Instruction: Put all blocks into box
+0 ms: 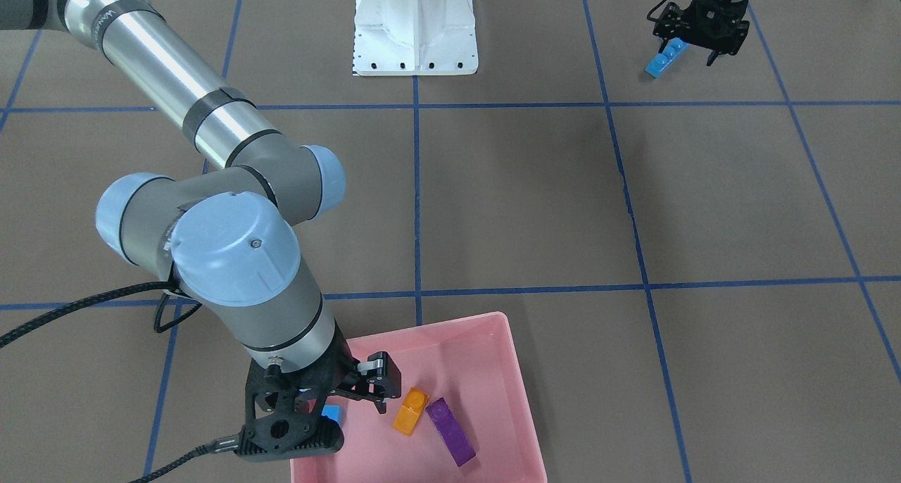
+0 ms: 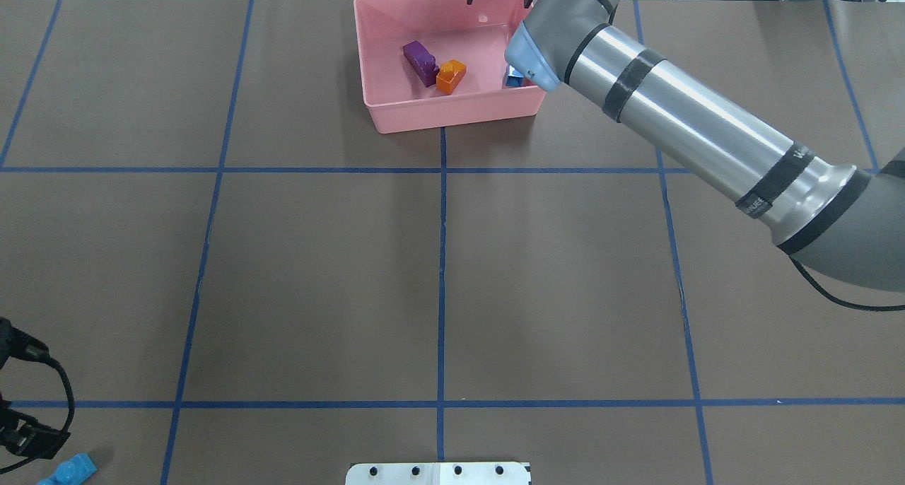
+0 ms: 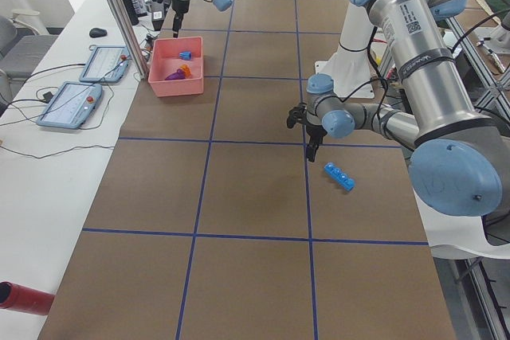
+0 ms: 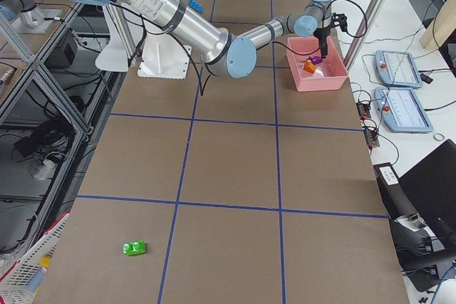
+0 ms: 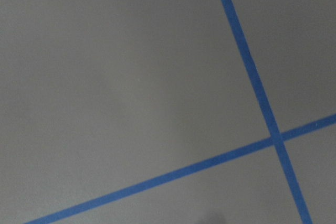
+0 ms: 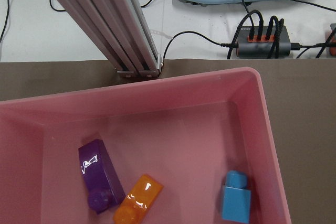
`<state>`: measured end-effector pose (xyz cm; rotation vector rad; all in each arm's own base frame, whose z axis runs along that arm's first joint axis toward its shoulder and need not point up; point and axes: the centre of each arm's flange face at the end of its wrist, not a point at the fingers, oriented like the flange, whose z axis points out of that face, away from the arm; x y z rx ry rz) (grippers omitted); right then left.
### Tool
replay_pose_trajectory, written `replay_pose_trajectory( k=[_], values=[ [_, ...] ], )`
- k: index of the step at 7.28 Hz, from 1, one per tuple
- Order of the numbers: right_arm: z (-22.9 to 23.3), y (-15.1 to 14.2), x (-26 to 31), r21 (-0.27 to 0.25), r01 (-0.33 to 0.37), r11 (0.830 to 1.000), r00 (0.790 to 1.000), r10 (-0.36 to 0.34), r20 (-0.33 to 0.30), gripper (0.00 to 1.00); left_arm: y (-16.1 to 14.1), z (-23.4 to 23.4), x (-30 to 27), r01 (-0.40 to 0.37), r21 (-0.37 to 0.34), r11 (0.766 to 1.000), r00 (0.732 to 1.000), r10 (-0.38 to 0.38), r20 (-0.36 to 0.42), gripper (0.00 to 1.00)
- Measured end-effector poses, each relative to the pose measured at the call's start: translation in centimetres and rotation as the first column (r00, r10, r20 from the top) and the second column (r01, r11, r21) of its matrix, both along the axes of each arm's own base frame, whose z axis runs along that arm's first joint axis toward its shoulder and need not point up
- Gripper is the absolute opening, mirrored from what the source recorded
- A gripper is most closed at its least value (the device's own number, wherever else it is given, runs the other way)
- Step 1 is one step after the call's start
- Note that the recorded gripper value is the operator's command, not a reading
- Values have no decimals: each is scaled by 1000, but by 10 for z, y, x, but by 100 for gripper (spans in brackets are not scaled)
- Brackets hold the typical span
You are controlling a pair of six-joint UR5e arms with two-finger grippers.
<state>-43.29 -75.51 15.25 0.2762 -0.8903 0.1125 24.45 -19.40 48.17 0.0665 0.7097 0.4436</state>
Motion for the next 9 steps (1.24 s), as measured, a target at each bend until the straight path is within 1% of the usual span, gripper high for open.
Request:
replay_pose_trajectory(
  k=[1,2,3,4,6,8,9],
  values=[
    [-16,4,19,-42,16,999,1000,-16,-2,100,18,8,2,-5,2,1000,1000,5,13,100],
    [-28,11,35,-74,37,997,999,-38,-23,100,36,14,11,0,1,1000,1000,0,29,100],
    [-36,23,51,-95,77,993,994,-84,-67,100,53,19,22,6,5,1000,999,-7,42,100],
    [-38,38,72,-106,119,987,985,-130,-112,100,65,25,30,7,9,1000,999,-8,46,100],
    [-15,68,118,-112,172,979,967,-189,-171,100,81,44,42,-1,18,1000,999,0,50,100],
    [20,94,154,-106,210,972,952,-228,-206,100,88,60,48,-7,24,1000,998,6,55,100],
    [38,105,170,-102,226,969,945,-243,-219,100,92,66,53,-13,26,1000,998,11,58,94]
  ],
)
